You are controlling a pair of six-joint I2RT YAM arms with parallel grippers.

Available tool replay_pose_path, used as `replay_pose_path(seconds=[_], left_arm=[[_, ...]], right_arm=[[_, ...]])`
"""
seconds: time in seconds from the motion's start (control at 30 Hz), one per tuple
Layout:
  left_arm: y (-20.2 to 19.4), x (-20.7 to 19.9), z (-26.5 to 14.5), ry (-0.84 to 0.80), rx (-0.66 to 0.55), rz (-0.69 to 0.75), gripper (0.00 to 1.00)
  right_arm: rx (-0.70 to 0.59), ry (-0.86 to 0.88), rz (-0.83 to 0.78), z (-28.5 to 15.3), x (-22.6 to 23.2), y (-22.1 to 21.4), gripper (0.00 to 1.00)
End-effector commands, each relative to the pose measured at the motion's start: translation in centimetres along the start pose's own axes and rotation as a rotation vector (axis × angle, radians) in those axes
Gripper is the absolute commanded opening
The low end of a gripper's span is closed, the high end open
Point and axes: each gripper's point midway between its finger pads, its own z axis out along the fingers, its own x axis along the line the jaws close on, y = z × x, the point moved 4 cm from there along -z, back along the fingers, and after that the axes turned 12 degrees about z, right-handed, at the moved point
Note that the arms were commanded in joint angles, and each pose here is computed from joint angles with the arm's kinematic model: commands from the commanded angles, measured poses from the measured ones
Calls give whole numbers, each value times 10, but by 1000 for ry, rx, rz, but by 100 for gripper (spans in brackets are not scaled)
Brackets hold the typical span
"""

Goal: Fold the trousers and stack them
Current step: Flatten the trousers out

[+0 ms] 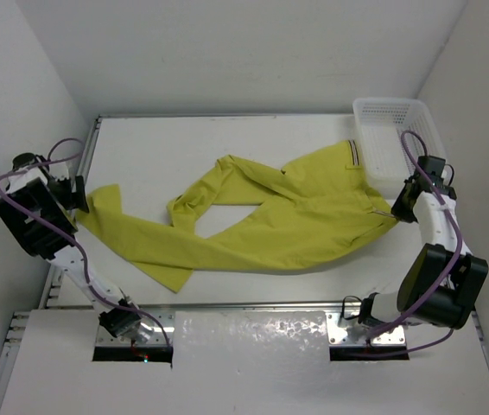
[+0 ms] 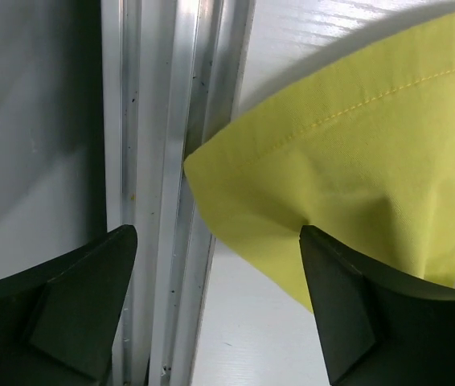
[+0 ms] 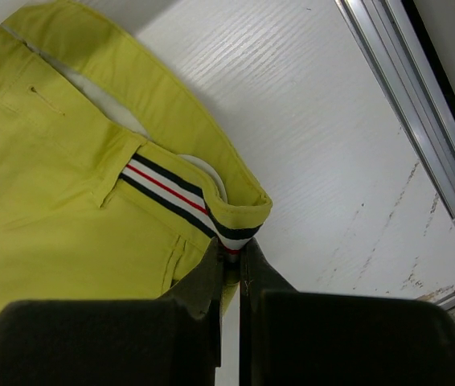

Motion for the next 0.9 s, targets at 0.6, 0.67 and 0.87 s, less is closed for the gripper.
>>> replay_pose_path(seconds=[0.6, 0.67, 0.87], left_arm=[[-43, -69, 22, -171, 166, 77, 0], [-43, -67, 17, -170, 149, 71, 0], [-56, -28, -11, -105, 145, 30, 0]], right_arm=[[-89, 46, 11, -6, 0, 6, 0], [-83, 48, 17, -5, 0, 5, 0], [-94, 68, 37, -11, 3, 6, 0]])
